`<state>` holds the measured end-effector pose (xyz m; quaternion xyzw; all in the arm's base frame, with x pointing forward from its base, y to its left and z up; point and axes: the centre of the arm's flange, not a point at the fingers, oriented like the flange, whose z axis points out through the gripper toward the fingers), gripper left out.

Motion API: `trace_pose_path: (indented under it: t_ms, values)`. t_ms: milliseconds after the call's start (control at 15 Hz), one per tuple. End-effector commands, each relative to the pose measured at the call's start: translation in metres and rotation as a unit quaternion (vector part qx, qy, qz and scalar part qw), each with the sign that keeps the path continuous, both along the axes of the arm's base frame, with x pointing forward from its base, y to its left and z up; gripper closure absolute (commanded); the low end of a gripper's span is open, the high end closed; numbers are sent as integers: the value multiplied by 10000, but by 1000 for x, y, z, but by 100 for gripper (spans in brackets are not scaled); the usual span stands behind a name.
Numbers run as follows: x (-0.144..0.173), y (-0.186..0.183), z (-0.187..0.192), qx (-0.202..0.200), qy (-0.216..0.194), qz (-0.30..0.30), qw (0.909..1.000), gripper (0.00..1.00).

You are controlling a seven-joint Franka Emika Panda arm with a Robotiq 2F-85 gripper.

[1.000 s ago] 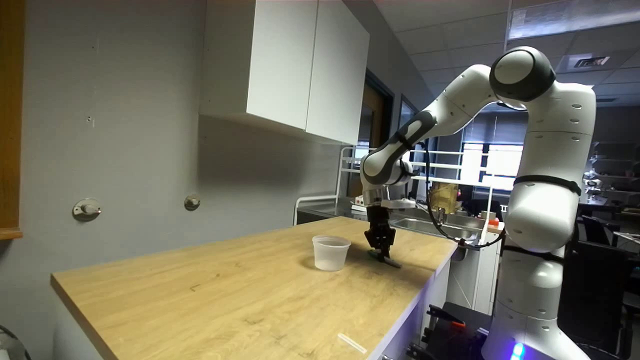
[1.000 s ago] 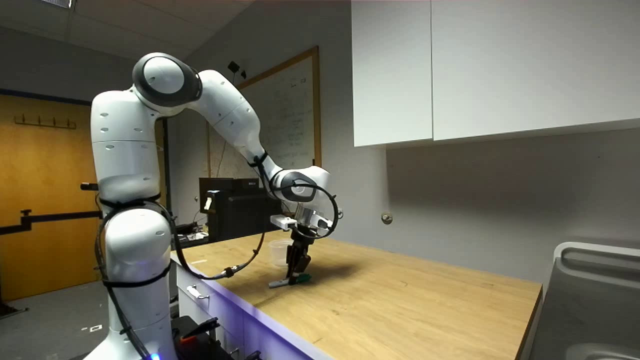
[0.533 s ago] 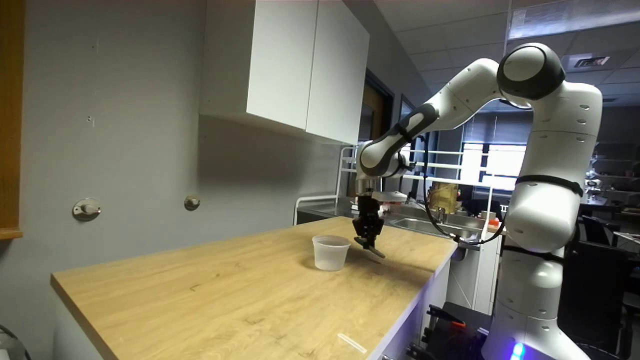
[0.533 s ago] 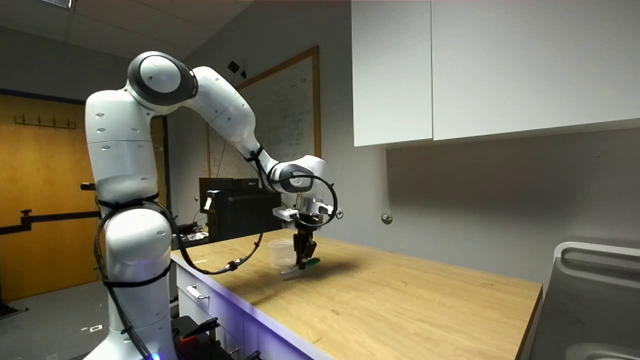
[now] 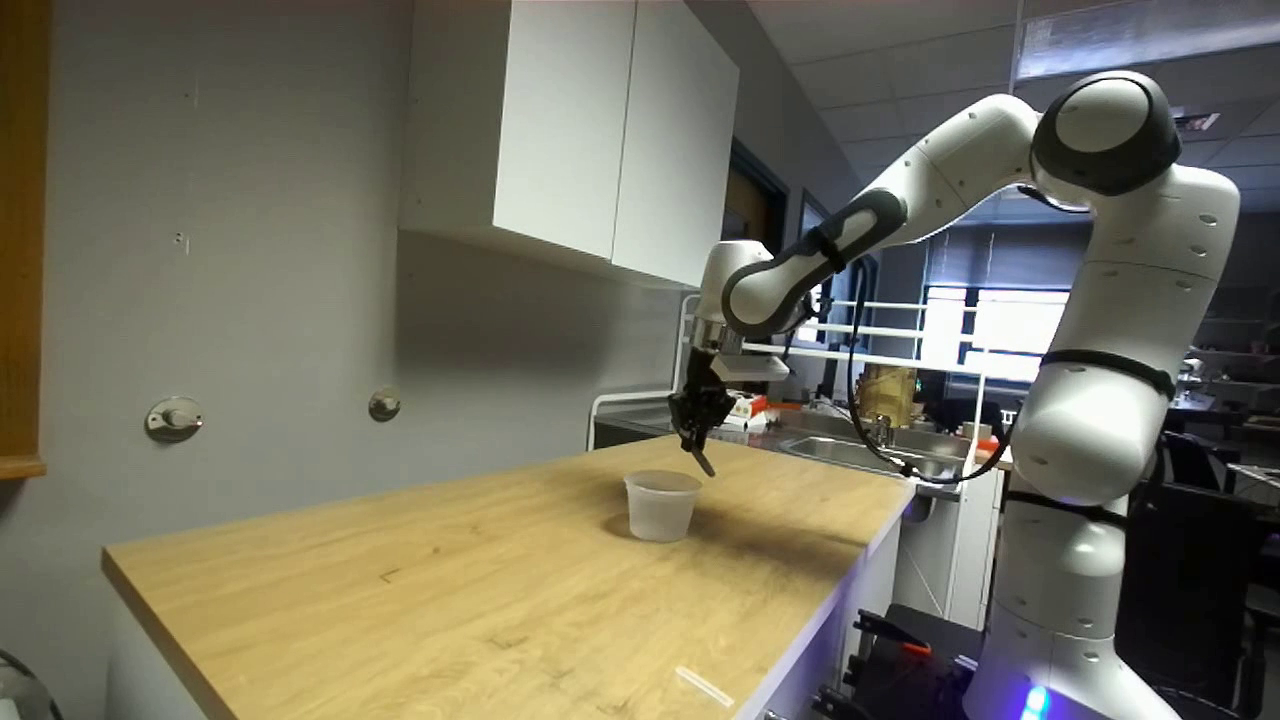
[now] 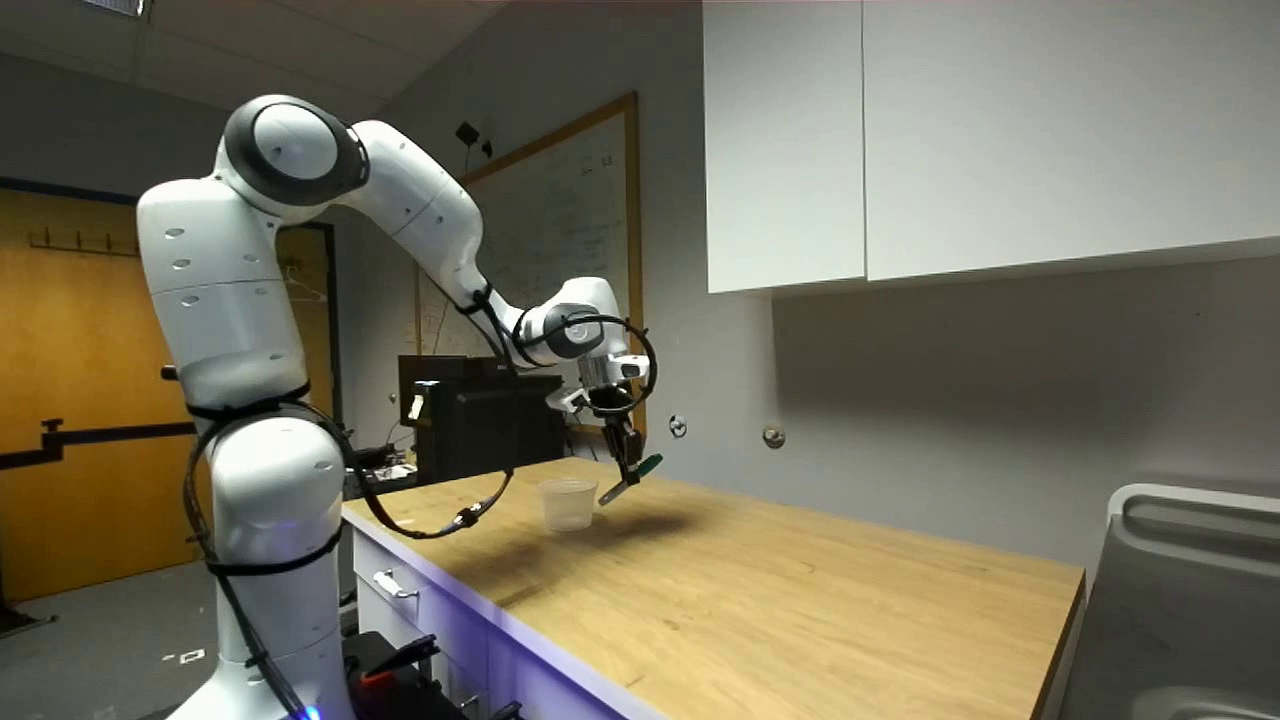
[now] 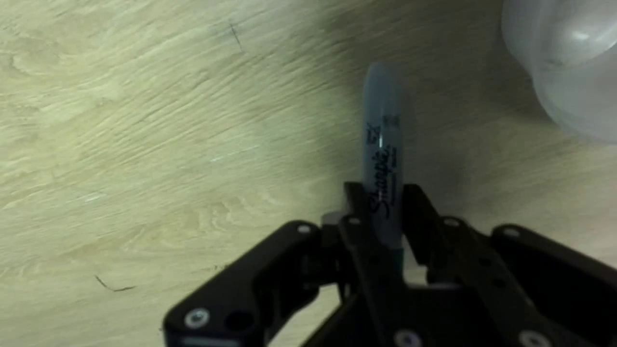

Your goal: Put the green marker inside the clear bowl

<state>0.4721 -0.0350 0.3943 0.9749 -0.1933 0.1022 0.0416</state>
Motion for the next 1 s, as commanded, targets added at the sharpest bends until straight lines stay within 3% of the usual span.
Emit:
trace_pose_path:
  t_ms: [0,267,600,933]
  values:
    - [1,24,20,-216,-240,-100,9994,91]
    - [-5,44,47,-221,-342,48,9992,91]
    - [-5,64,77,-218,-770,245,9965,91]
    - [18,86,59,25,-808,643,9946,91]
